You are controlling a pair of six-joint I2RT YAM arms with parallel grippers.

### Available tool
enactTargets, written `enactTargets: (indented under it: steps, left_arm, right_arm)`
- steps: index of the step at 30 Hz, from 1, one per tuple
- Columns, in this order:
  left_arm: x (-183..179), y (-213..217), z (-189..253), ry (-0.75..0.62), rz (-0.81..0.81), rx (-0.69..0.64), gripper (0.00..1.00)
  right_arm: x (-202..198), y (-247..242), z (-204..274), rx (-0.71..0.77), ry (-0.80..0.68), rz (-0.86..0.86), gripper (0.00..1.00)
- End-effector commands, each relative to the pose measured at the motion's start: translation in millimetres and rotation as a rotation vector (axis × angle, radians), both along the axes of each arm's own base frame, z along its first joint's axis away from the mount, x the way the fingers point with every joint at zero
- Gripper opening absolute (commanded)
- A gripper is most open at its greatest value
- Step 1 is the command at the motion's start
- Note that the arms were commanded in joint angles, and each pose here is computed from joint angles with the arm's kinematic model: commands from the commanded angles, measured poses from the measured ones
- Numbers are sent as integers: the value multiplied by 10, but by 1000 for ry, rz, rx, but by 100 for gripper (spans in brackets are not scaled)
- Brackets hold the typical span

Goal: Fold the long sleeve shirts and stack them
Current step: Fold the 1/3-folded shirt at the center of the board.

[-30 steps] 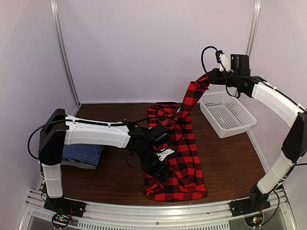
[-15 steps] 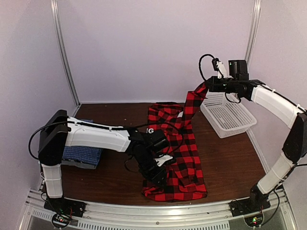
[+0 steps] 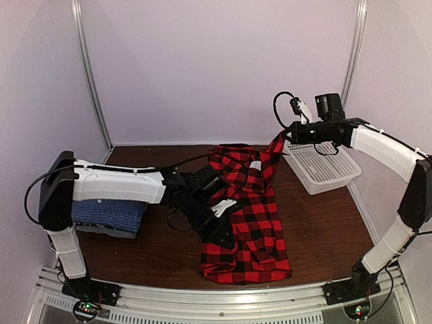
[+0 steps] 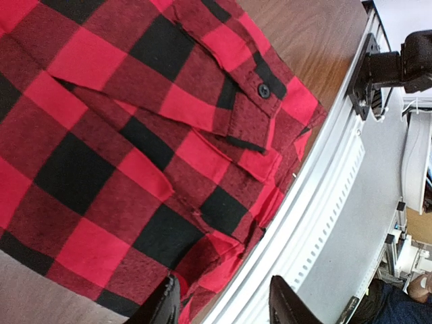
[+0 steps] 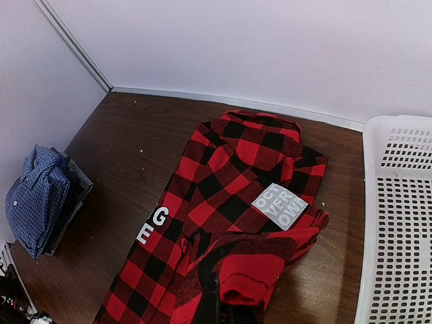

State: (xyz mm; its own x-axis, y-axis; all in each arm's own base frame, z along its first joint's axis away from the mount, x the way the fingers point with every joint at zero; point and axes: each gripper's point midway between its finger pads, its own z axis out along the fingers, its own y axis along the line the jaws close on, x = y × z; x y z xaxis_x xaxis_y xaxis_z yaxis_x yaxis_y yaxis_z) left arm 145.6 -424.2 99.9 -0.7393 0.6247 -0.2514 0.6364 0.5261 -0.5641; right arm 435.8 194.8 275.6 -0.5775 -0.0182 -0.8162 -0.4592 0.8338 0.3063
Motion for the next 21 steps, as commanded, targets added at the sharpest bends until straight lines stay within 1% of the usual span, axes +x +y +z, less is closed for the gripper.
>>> enactTargets:
  steps: [1, 8, 14, 17, 21]
  left_arm:
    - [207, 98, 4, 27, 101, -42, 43]
    - [6, 157, -262, 132, 77, -43, 40]
    - [-208, 179, -397, 212, 44, -53, 39]
    - [-193, 202, -397, 205, 71, -53, 39]
    - [-2, 276, -281, 146, 158, -59, 41]
  right_arm:
    - [-259, 204, -113, -33, 44, 64, 0]
    - [-461, 470, -326, -75, 104, 112, 0]
    - [-659, 699, -545, -182, 150, 161, 0]
    - [-841, 830, -723, -267, 191, 196, 0]
    - [-1109, 981, -982, -357, 249, 255, 0]
